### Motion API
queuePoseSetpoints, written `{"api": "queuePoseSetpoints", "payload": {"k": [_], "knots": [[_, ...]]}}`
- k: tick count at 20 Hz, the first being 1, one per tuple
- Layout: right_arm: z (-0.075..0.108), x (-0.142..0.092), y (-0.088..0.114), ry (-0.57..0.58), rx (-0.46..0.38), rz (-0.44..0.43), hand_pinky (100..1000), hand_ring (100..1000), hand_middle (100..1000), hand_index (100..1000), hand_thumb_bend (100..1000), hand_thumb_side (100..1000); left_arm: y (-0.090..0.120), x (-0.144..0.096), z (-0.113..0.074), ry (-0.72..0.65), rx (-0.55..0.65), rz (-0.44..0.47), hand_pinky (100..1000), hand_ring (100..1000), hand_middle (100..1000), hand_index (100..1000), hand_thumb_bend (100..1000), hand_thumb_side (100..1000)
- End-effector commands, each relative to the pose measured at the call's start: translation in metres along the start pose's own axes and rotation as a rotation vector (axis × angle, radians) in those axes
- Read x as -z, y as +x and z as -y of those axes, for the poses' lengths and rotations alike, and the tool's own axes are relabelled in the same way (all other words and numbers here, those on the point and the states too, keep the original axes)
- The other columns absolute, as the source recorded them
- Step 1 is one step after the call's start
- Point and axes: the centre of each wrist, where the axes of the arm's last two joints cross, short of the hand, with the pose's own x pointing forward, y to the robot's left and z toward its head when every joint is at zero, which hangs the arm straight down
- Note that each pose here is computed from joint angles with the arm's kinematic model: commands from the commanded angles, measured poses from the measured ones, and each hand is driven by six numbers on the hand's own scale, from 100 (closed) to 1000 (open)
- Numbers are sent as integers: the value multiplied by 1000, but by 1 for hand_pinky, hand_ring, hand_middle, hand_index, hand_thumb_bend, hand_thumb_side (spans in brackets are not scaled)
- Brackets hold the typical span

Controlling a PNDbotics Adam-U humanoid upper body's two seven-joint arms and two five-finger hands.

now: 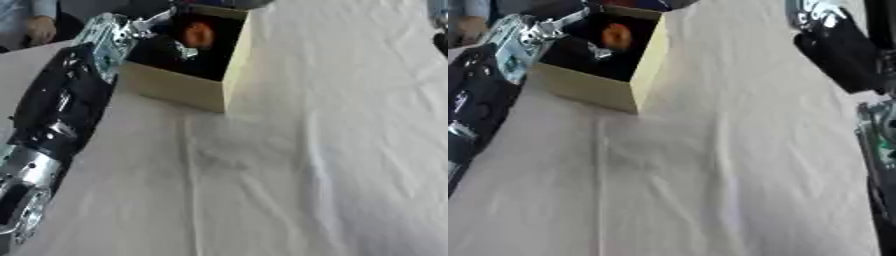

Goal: Pick up objects on the table and place them in the box.

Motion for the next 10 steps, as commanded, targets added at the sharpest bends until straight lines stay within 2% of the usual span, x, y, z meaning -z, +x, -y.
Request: {"api": "queuePoseSetpoints", "payload": {"k": [1, 3, 8, 10], "knots": [[6, 2, 5, -25, 0, 21, 800, 758, 563, 762, 100, 760, -6, -6, -21, 80, -3, -2, 622, 774, 777, 850, 270, 563], [7, 0, 3, -27, -5, 12, 800, 758, 563, 762, 100, 759, -5, -7, -24, 93, -16, 12, 572, 731, 749, 819, 115, 496], [8, -6, -2, -29, -20, -17, 800, 758, 564, 763, 100, 757, 0, -13, -42, 127, -58, 48, 534, 693, 727, 792, 100, 444], [8, -8, -4, -30, -25, -24, 800, 759, 565, 763, 100, 756, 3, -16, -50, 145, -83, 66, 530, 689, 728, 791, 100, 453]]}}
